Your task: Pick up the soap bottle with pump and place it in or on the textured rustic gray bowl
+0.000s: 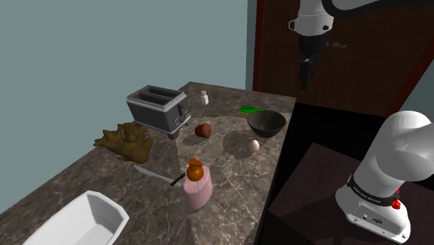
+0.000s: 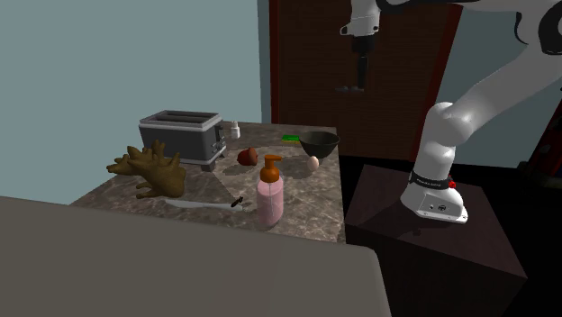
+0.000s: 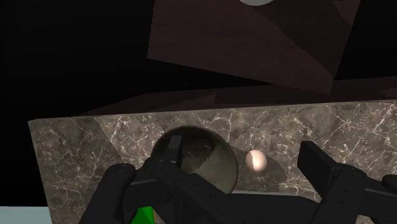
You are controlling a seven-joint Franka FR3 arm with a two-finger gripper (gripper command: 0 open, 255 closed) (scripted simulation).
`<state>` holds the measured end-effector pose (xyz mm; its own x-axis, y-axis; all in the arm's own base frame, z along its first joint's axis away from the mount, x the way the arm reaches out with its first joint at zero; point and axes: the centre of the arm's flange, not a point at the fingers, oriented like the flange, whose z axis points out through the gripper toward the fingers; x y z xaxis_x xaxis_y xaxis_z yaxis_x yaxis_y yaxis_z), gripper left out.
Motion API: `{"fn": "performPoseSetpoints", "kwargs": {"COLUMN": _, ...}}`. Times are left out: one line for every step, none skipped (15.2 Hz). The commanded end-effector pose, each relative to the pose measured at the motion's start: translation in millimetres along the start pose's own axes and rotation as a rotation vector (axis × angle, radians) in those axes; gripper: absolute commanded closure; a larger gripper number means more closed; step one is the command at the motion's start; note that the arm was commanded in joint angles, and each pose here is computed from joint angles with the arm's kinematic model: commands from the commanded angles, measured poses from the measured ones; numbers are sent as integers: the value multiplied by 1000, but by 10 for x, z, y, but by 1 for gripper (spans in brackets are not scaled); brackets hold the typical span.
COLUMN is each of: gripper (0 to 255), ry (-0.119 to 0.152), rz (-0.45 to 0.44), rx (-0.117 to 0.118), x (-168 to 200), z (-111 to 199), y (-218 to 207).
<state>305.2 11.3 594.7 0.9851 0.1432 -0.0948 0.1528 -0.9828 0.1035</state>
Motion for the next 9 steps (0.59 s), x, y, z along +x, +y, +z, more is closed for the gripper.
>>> {"fn": "performPoseSetpoints", "kwargs": {"gripper": 0, "ry": 0, "rz": 0, "rx": 0, "x": 0, "z": 0, "y": 0}}
{"fn": "performPoseSetpoints", "kwargs": {"gripper": 0, "ry": 3, "rz": 3, "rx": -2, "x": 49, "z": 20, "y": -123}}
{"fn": "performPoseSetpoints", "kwargs": {"gripper": 0, "ry": 5, "rz": 7, "rx": -5, "x": 98, "z": 41, "y": -246}}
{"fn": "performPoseSetpoints", "kwargs": {"gripper": 0, "ry": 8, "rz": 10, "rx": -7, "x": 147, "z": 62, "y": -369}}
{"fn": "performPoseSetpoints", "kwargs": {"gripper": 0, "ry": 10, "rz": 13, "rx": -10, "x": 197, "z": 83, "y": -491}}
{"fn": "performPoseSetpoints", "kwargs": {"gripper": 0, "ry": 13, "rz": 17, "rx": -12, "x": 247, "z": 104, "y": -613}}
{"fn": "performPoseSetpoints", "kwargs": {"gripper": 0, "ry": 15, "rz": 20, "rx": -14, "x": 298, "z": 125, "y": -735}}
{"fn": "performPoseSetpoints", "kwargs": {"gripper": 0, "ry": 18, "rz": 23, "rx": -17, "x": 350, "z": 147, "y": -857}}
{"fn": "performPoseSetpoints", "kwargs": {"gripper": 0, "ry": 20, "rz": 27, "rx": -19, "x": 401, "z": 169, "y": -979}}
